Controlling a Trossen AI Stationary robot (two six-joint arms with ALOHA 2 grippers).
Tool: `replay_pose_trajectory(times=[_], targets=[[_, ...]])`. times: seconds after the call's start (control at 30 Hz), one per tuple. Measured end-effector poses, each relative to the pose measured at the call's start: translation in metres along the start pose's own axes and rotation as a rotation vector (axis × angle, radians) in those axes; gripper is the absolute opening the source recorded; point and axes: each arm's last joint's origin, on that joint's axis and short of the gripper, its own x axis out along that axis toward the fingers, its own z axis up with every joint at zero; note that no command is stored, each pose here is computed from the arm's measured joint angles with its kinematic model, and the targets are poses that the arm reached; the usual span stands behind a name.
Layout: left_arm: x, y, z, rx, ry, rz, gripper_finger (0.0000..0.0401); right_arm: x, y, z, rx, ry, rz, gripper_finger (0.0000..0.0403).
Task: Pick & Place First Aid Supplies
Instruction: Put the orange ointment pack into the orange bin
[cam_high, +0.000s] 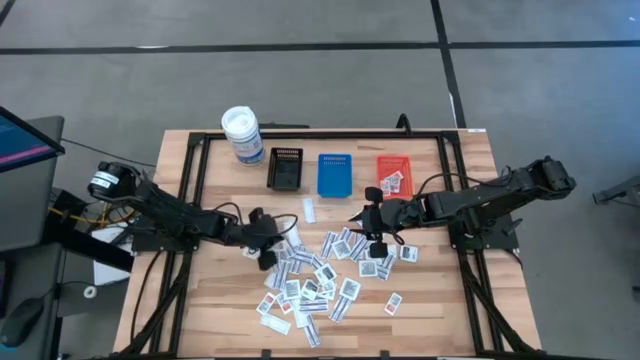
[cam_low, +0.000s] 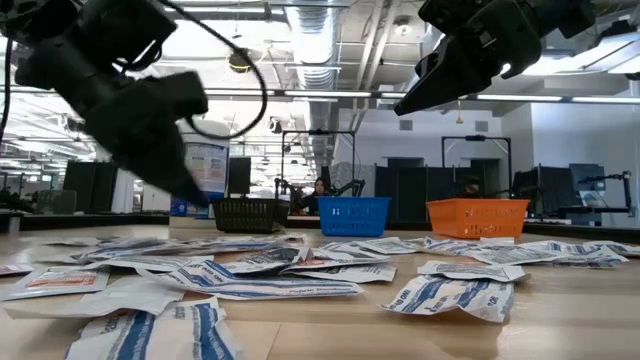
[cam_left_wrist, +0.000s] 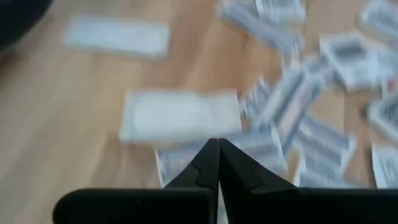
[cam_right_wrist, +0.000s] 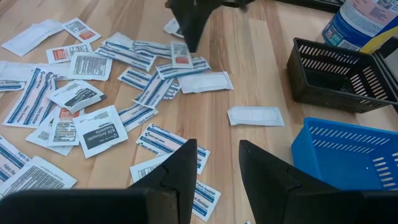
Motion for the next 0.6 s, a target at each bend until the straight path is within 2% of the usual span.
replay_pose_trajectory(times=[0.13,0.33,0.43,0.6], targets=[[-0.004,-0.004,0.011,-0.039,-0.097,-0.052,0.001,0.0,0.0,0.0,0.0,0.0,0.0,0.0113],[-0.011,-0.01,0.01,-0.02,-0.035,-0.197,0.0041,0.0,0.0,0.0,0.0,0.0,0.0,0.0113],[-0.012,-0.012,0.0,0.033,0.046,-0.184,0.007,0.0,0.0,0.0,0.0,-0.001,0.001,0.0113],[-0.014,-0.005,-0.016,0.175,0.188,-0.092,0.0105,0.0,0.0,0.0,0.0,0.0,0.001,0.0113]])
